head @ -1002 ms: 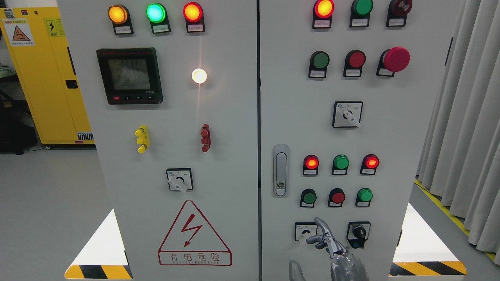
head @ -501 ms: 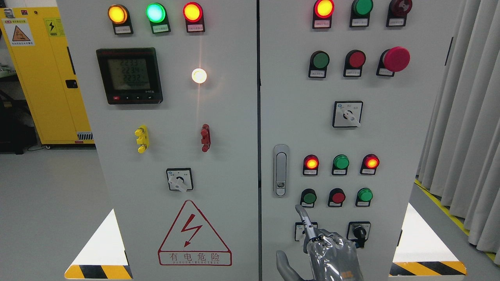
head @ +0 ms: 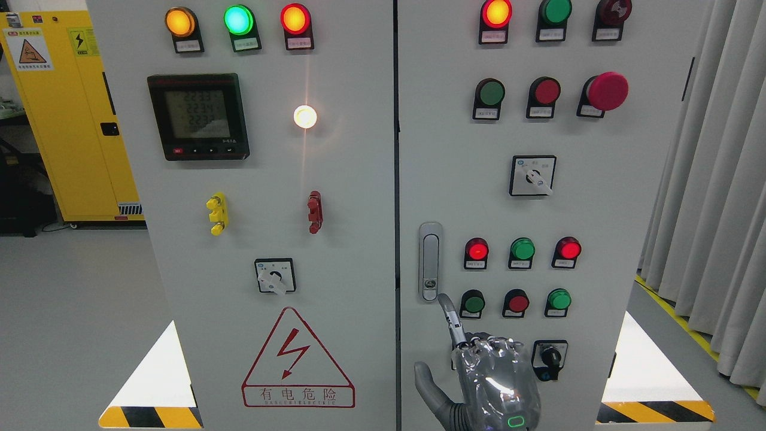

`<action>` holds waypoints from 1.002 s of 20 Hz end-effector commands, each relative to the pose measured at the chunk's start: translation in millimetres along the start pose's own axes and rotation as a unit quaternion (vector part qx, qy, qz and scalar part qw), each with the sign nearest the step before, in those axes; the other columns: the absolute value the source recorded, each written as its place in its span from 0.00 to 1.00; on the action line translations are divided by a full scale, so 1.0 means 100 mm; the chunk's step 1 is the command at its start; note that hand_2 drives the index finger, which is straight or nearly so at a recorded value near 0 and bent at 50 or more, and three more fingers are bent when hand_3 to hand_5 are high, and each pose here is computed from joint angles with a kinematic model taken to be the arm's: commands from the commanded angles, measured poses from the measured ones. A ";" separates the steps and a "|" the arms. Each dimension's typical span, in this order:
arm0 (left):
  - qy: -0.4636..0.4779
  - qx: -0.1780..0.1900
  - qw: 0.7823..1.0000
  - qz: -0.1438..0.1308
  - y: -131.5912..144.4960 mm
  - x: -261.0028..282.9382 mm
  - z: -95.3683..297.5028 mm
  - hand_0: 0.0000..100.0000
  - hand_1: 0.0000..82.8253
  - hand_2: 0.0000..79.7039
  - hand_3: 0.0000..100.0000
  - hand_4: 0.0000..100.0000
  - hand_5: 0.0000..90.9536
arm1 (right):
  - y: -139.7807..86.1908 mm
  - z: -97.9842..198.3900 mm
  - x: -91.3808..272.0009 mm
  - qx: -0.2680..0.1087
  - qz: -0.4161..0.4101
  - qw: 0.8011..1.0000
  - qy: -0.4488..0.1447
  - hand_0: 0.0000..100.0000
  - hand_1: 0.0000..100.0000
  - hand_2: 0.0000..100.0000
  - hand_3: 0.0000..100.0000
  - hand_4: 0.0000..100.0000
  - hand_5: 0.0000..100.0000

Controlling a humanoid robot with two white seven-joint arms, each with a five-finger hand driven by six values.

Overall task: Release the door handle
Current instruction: 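Close the right hand fingers around the silver handle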

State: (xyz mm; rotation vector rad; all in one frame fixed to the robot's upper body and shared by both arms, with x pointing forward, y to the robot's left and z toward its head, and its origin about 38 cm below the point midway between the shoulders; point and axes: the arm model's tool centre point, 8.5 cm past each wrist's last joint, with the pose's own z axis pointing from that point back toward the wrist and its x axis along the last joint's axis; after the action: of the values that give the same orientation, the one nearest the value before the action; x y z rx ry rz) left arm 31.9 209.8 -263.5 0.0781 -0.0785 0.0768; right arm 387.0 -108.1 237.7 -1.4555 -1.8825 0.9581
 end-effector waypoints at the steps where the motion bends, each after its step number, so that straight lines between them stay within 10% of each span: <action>1: -0.006 -0.001 1.000 0.001 -0.01 0.04 0.00 0.12 0.67 0.00 0.00 0.00 0.00 | 0.19 -0.04 0.07 0.020 0.006 1.000 -0.010 0.48 0.34 0.00 0.97 0.99 1.00; 20: -0.006 -0.001 1.000 0.001 -0.01 0.04 0.00 0.12 0.67 0.00 0.00 0.00 0.00 | 0.21 -0.20 0.01 0.016 0.011 1.000 0.007 0.49 0.34 0.00 0.98 0.99 1.00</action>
State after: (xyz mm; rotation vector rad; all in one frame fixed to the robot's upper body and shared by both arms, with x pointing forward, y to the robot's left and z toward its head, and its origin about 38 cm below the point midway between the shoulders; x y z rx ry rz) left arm 31.9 209.8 -263.5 0.0780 -0.0784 0.0768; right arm 409.0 -101.5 238.9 -1.4793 -1.8574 0.9590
